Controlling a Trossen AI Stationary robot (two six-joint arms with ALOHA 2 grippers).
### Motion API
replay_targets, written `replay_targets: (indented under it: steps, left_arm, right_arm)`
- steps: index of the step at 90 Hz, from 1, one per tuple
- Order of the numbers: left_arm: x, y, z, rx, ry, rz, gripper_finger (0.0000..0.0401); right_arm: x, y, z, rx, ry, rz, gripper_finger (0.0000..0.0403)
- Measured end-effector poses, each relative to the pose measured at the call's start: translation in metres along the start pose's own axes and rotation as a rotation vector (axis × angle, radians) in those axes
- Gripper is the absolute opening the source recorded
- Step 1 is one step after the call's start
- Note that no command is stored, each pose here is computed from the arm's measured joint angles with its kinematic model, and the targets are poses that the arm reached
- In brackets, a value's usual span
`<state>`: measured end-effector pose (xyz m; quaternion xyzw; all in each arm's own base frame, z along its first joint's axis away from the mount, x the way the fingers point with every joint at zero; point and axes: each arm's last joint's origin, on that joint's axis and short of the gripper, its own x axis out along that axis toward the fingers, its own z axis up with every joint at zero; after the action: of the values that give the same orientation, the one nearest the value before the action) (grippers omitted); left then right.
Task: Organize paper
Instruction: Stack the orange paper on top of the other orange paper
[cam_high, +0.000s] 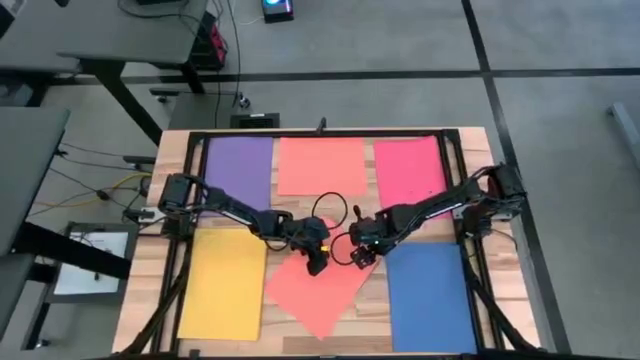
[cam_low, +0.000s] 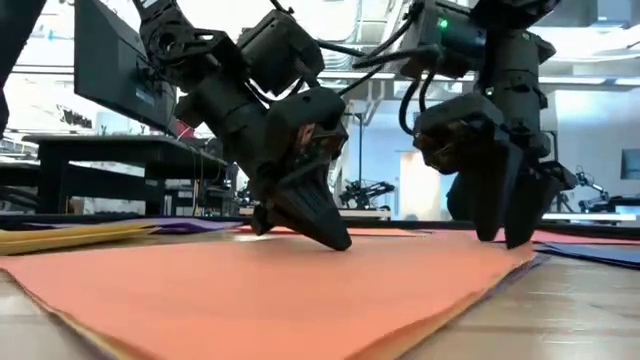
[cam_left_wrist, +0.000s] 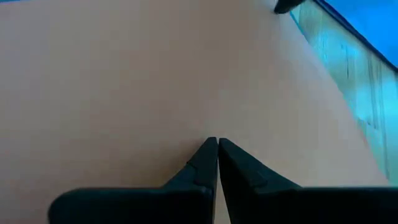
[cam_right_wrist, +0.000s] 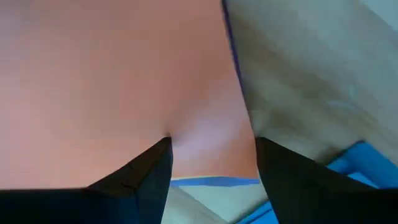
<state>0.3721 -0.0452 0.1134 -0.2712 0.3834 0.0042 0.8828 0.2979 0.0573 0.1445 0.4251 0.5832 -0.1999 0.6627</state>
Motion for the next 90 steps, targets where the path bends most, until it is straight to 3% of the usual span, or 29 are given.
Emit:
replay_targets:
  steps: [46,75,90]
  left_arm:
    - [0.000,0.000,0.000,-0.001,0.001,0.000,0.0000]
    - [0.000,0.000,0.000,-0.003,0.001,0.000,0.0000]
    - [0.000,0.000,0.000,-0.003,0.000,0.000,0.0000]
  right_arm:
    - [-0.006,0.018,0.001,-0.031,0.027,0.182,0.0217]
    - [-0.012,0.042,0.003,-0.157,-0.062,0.401,0.0217]
    - [-0.010,0.036,0.004,-0.071,-0.128,0.310,0.0217]
